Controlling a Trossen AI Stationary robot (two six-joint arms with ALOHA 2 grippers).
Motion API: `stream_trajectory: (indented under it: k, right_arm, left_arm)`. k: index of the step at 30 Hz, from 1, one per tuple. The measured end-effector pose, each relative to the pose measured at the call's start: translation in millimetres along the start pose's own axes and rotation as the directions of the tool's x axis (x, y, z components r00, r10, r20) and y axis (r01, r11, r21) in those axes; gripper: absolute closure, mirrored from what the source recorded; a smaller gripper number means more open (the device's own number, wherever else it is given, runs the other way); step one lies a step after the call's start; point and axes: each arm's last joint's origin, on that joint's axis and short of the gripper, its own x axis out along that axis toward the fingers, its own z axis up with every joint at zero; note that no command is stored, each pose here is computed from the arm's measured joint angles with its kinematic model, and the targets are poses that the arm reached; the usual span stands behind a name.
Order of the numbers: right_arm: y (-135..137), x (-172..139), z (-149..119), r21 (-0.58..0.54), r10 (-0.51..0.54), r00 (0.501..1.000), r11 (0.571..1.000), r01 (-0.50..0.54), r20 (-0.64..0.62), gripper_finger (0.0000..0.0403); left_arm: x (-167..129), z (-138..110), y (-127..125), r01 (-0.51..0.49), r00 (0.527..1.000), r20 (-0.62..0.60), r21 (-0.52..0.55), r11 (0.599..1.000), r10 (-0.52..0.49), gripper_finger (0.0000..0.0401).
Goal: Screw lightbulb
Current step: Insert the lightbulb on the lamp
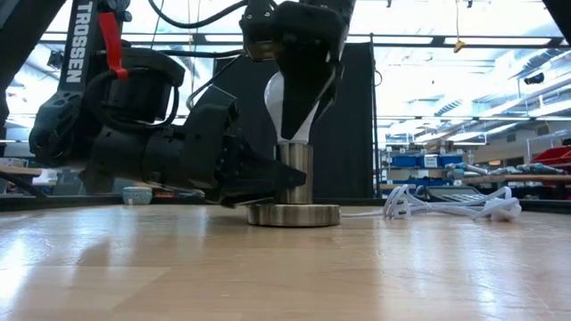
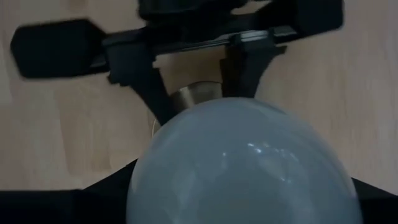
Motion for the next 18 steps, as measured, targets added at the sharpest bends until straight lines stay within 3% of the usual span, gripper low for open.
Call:
stream_trajectory:
  k: [5,11,18]
  right_arm:
    - [4.0,-0.4,-1.0,0.14,-0.056,0.998,0.989,0.053,0.018,0.0135]
    - [3.7,-0.5,-0.6,0.316,-0.089,0.996,0.946,0.075,0.03,0.0138]
    - [4.9,-0.8,7.0,0.314,-0.076,0.991,0.949,0.039,0.107,0.0129]
  left_arm:
    - [0.0,1.0,0.6,-0.024,1.0,0.015,-0.023,0.999,0.024,0.0207]
    - [-0.2,1.2,0.9,-0.031,0.999,0.018,-0.026,0.999,0.032,0.0207]
    - [-0.2,1.2,0.9,-0.031,0.999,0.017,-0.026,0.999,0.031,0.0207]
